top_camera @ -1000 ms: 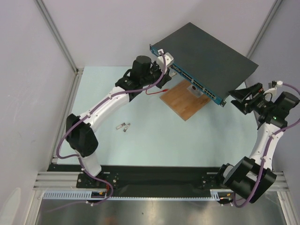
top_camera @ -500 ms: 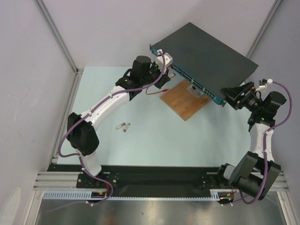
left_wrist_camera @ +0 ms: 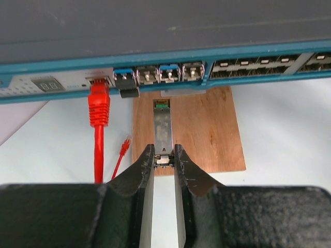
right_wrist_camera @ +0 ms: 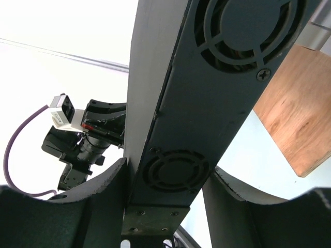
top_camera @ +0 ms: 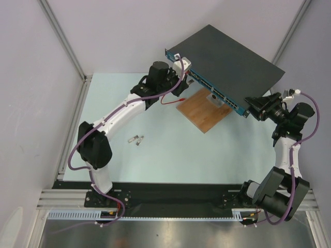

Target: Insert the plug into the switch port

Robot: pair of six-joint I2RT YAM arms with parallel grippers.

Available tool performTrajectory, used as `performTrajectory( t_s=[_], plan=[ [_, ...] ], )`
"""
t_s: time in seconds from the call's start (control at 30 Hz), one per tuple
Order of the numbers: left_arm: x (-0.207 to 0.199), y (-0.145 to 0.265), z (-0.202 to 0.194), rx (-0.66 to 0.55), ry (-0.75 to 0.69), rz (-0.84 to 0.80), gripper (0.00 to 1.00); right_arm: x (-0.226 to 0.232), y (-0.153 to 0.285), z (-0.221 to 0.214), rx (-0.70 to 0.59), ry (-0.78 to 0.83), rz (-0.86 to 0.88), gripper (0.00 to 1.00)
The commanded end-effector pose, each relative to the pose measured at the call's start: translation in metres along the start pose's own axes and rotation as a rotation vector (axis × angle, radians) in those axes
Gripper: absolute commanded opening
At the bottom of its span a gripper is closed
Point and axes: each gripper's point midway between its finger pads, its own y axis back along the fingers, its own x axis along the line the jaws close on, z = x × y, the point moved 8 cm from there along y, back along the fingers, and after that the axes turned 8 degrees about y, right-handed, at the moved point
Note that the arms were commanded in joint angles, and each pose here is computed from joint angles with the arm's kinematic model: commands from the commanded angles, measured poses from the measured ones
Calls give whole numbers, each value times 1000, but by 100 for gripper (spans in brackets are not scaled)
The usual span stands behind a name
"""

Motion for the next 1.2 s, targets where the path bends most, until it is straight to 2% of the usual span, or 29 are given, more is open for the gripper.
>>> performTrajectory(
  t_s=[0.0,1.17],
  plan=[
    [2,1,28,-93,7,9,0,4,-2,5,-54,184,23,0],
    [2,1,47,-144,8,19,0,10,-8,1,-21,208,36,0]
  ],
)
